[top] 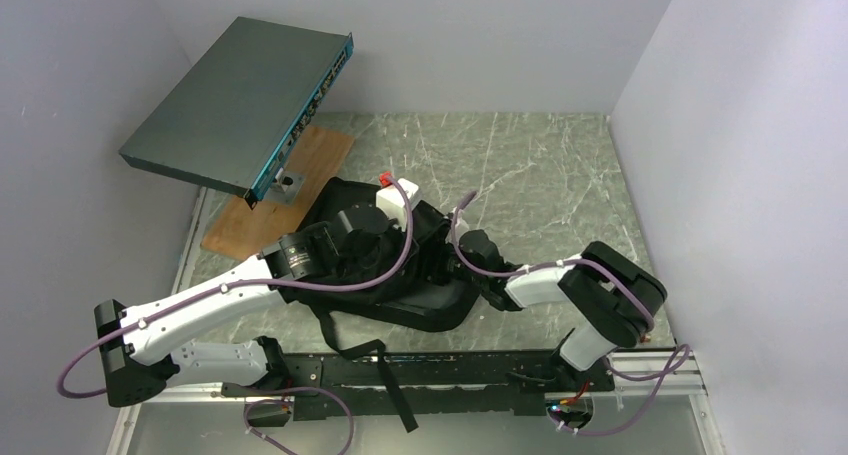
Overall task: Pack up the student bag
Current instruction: Place the book in the student bag.
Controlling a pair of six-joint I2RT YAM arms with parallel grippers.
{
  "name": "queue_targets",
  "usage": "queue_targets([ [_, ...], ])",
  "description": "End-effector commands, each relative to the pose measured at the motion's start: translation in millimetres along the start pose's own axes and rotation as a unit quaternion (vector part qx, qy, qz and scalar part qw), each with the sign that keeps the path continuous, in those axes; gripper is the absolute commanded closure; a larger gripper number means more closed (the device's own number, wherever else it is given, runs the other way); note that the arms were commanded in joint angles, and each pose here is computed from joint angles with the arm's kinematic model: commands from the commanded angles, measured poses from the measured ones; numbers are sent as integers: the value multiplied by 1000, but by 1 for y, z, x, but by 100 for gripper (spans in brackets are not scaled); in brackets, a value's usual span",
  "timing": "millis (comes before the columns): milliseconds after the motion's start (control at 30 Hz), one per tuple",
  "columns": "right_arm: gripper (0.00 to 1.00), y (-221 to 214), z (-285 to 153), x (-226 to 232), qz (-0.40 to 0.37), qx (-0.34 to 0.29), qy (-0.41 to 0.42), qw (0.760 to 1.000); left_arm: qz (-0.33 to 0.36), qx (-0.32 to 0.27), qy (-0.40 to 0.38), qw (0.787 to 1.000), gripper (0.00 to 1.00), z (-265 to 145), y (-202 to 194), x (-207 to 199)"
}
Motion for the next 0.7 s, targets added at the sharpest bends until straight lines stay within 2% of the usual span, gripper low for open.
queue_targets([
  [0, 51, 10, 19, 24, -16, -1, 52, 998, -14, -52, -32, 998, 100, -5, 27, -13],
  [200, 56, 21, 47, 55, -12, 10, 108, 994, -25, -50, -37, 998, 100, -6, 27, -14],
  [367, 54, 18, 37, 51, -15, 12, 99, 995, -32, -47, -38, 998, 100, -6, 20, -14],
  [500, 45, 6, 7, 7, -37, 25, 19, 999, -31, -40, -33, 998, 100, -5, 13, -11],
  [567, 41, 3, -16, -14, -72, 27, -31, 997, -27, -36, -29, 999, 100, -5, 9, -9],
  [667, 33, 12, -58, -34, -152, -8, -133, 979, -17, -26, -15, 999, 100, -1, 2, -5],
])
Point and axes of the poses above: each gripper's point midway between its finger pads, its own z axis out along the fingers, its own x axis along the line the jaws close on, y = z × x, the point moved 3 cm from there along -z, back along the fingers, and after that the axes turned 9 degrees about z, right-handed, at the moved point
